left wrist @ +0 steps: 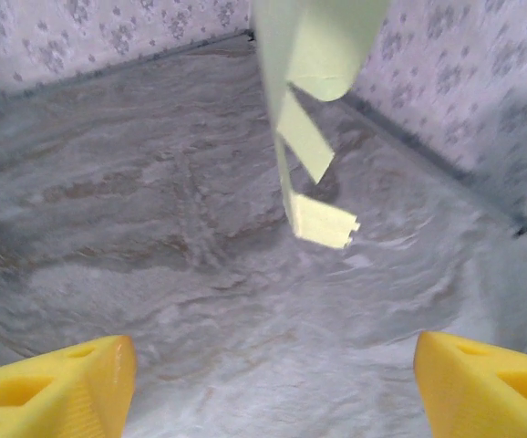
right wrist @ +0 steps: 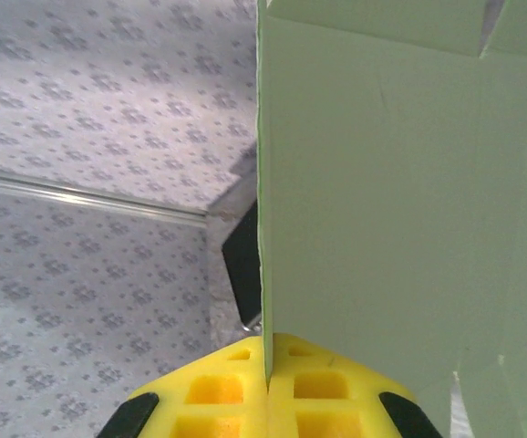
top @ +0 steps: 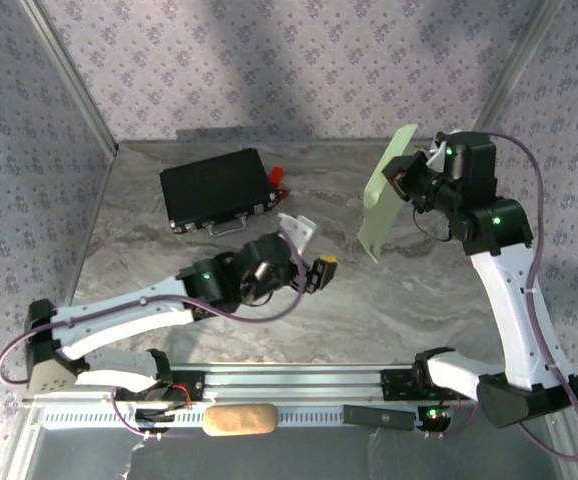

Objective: Fold the paper box

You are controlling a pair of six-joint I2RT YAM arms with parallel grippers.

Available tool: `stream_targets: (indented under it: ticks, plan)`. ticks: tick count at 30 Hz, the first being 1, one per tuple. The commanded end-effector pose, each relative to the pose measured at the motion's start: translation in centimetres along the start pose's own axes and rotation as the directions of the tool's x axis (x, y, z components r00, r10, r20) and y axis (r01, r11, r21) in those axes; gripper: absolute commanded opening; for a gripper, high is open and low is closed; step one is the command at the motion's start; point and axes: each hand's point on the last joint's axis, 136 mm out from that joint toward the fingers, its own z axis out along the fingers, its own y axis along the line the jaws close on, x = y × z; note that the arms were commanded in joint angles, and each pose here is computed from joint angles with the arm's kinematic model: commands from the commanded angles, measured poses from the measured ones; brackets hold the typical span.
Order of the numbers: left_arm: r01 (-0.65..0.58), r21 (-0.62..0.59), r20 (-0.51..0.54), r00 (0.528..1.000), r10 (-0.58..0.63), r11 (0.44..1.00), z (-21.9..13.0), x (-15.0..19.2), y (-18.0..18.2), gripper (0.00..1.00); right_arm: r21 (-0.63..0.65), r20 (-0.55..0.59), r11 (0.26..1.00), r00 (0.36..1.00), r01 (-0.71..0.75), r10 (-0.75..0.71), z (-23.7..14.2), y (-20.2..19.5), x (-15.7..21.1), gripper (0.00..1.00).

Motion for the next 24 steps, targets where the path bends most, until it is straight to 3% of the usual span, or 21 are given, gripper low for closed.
stream_targets:
  ticks: [1,7,9,13,19,24]
  plan:
    - [-0.189,-0.134,0.099,0.974,0.203,0.973,0.9,-1.8,-0.3,0.84,0.047,0.013,0.999,1.000,-0.016,0.016,-0.6,-0.3,0.6,0.00]
    - [-0.123,-0.131,0.289,0.944,0.156,0.984,0.7,-4.6,-2.1,0.89,0.053,0.006,0.998,0.999,-0.038,0.038,-0.1,-0.7,1.7,0.00]
    - [-0.100,-0.167,0.337,0.929,0.152,0.981,0.4,-5.2,-1.9,0.97,0.048,0.003,0.998,0.999,-0.052,0.052,0.1,-0.8,1.9,0.00]
    - [-0.100,-0.222,0.404,0.896,0.185,0.970,0.5,-6.2,-1.6,0.98,0.024,-0.013,0.996,0.996,-0.083,0.083,0.6,-0.5,2.5,0.00]
    - [-0.185,-0.253,0.357,0.895,0.269,0.950,2.8,-6.7,-2.7,0.97,0.024,-0.027,0.994,0.994,-0.106,0.107,1.2,-0.4,3.0,0.00]
    - [-0.155,-0.393,0.302,0.909,0.287,0.906,3.6,-6.9,0.3,0.96,0.017,-0.045,0.994,0.993,-0.111,0.112,1.3,-0.2,3.7,0.00]
